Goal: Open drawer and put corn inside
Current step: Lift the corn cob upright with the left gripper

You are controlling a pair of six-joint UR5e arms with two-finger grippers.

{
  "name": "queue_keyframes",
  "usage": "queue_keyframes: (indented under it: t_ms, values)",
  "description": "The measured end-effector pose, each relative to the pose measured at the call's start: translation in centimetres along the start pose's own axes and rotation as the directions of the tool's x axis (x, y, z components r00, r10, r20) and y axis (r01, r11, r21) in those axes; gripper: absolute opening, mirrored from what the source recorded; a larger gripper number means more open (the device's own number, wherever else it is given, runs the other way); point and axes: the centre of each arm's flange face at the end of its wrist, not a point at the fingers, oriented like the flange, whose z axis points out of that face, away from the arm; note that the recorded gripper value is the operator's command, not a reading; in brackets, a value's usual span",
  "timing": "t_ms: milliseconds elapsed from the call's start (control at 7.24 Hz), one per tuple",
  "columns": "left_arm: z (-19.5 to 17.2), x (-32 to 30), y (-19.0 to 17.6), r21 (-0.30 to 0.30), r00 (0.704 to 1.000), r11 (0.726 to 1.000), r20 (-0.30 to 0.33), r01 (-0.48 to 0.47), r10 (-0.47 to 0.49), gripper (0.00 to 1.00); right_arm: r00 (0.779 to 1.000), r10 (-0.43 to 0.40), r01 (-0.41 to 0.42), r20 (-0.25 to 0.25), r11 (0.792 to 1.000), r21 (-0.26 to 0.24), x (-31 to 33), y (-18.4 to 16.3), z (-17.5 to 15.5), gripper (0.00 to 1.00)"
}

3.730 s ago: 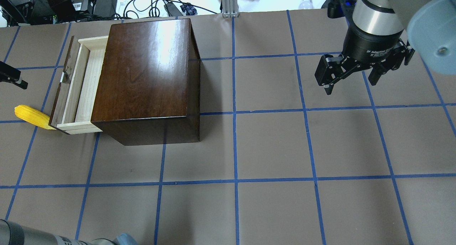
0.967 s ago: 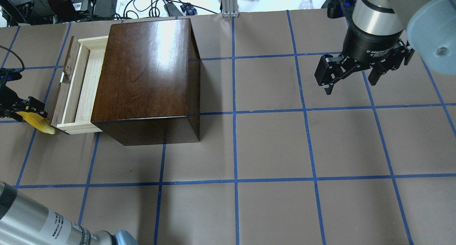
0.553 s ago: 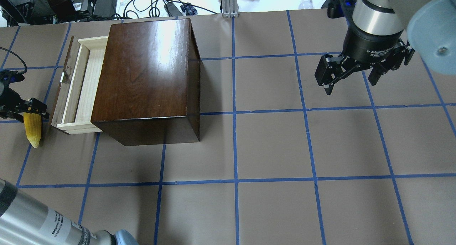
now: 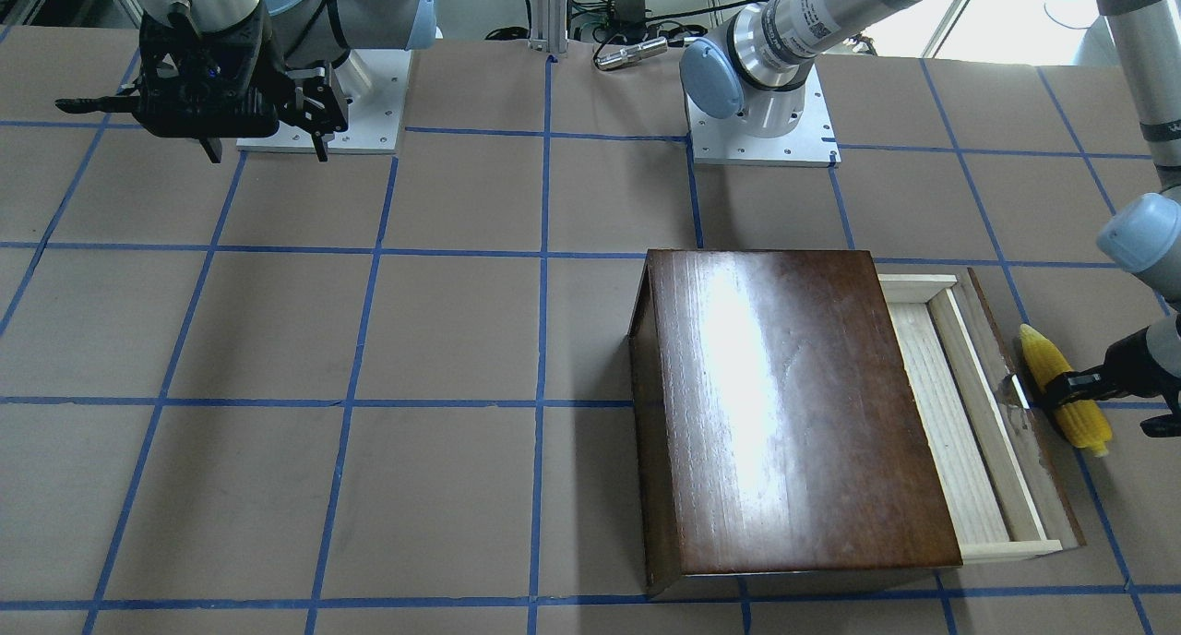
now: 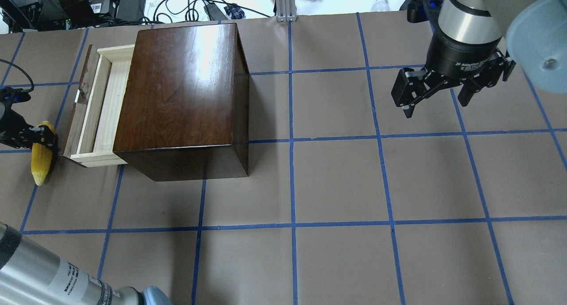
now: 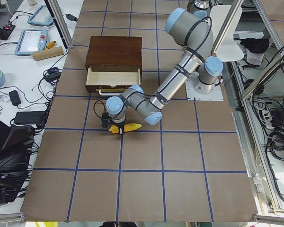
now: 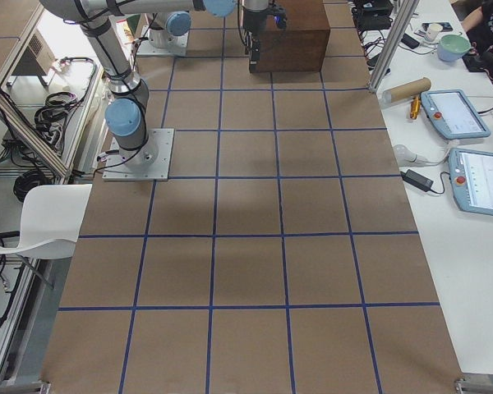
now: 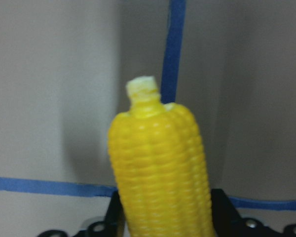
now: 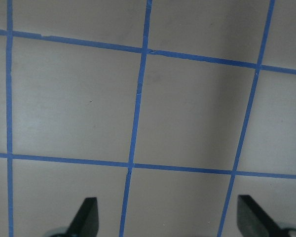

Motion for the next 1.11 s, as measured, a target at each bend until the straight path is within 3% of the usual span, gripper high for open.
queue_keyframes:
  t_ms: [138,1105]
  values:
    - [0.00,0.01,0.00,0.000,1.000,1.000,0.000,-0.002,0.002,0.00,1.000,0.000,0.000,0.000,1.000,0.000,0.00,-0.01,0.01,1.00]
    - [-0.06,0.07,-0.03,0.001,1.000,1.000,0.000,-0.005,0.005,0.00,1.000,0.000,0.000,0.000,1.000,0.000,0.00,0.00,0.00,1.00]
